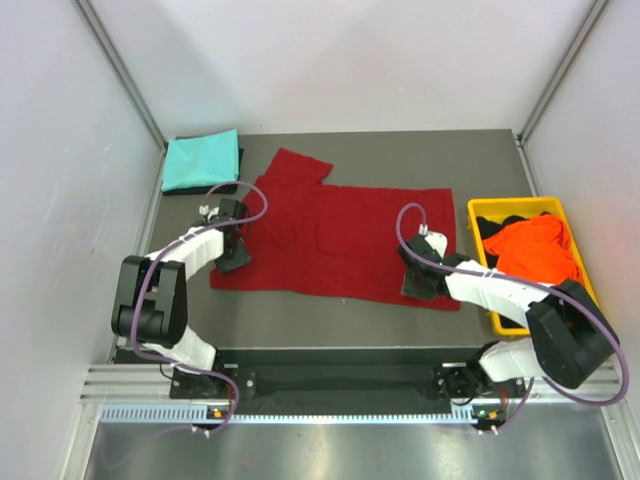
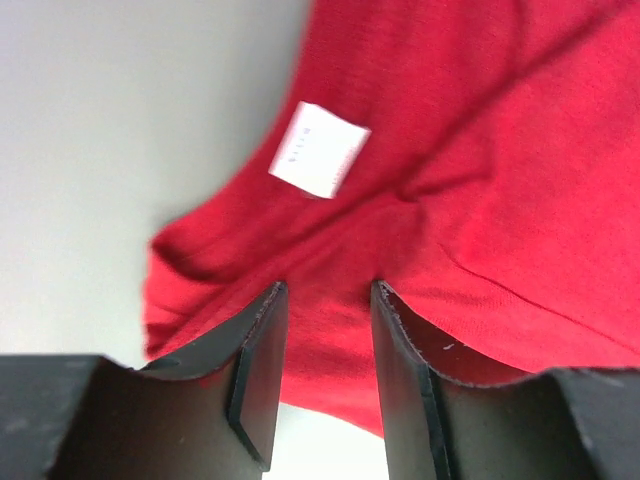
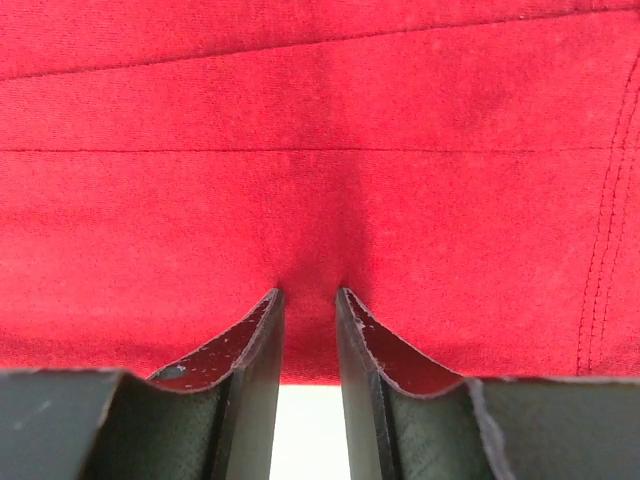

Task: Fold and stack the t-shirts
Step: Fold the tshirt

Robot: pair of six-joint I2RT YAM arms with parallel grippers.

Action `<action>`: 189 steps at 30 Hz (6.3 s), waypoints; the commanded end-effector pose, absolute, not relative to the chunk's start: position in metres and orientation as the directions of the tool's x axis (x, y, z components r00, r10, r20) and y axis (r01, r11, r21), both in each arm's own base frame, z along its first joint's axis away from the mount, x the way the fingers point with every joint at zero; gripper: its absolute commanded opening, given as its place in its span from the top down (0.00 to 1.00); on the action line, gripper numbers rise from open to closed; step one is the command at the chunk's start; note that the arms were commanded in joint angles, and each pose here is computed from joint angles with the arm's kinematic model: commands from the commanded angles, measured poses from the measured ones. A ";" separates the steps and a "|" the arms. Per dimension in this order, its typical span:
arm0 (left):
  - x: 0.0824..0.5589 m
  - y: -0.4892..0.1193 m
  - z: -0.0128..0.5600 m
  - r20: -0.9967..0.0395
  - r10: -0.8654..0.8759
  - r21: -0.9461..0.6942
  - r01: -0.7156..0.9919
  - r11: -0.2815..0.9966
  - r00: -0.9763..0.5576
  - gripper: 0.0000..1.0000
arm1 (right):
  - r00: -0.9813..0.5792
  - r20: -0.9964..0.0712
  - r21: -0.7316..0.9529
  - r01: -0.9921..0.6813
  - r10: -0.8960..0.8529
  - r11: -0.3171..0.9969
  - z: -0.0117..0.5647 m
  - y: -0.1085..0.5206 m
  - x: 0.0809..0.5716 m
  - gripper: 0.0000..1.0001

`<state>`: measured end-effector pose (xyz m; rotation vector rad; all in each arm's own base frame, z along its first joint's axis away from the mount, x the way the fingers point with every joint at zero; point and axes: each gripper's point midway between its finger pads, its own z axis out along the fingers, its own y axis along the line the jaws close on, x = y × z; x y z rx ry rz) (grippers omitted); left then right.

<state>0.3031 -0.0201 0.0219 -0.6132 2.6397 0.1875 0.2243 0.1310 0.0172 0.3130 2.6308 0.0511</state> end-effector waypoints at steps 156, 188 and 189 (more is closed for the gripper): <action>0.528 -0.060 0.158 -0.806 -0.110 -0.239 0.149 0.959 -0.582 1.00 | -0.555 -0.832 0.120 -0.195 -0.009 0.973 0.123 -0.007 0.465 1.00; 0.436 -0.040 0.114 -0.703 -0.178 -0.225 -0.022 0.974 -0.688 1.00 | -0.674 -0.696 0.227 0.121 0.248 0.966 0.075 0.008 0.352 1.00; 0.434 -0.039 0.115 -0.703 -0.181 -0.226 -0.025 0.974 -0.688 1.00 | -0.671 -0.697 0.230 0.122 0.251 0.965 0.076 0.009 0.351 1.00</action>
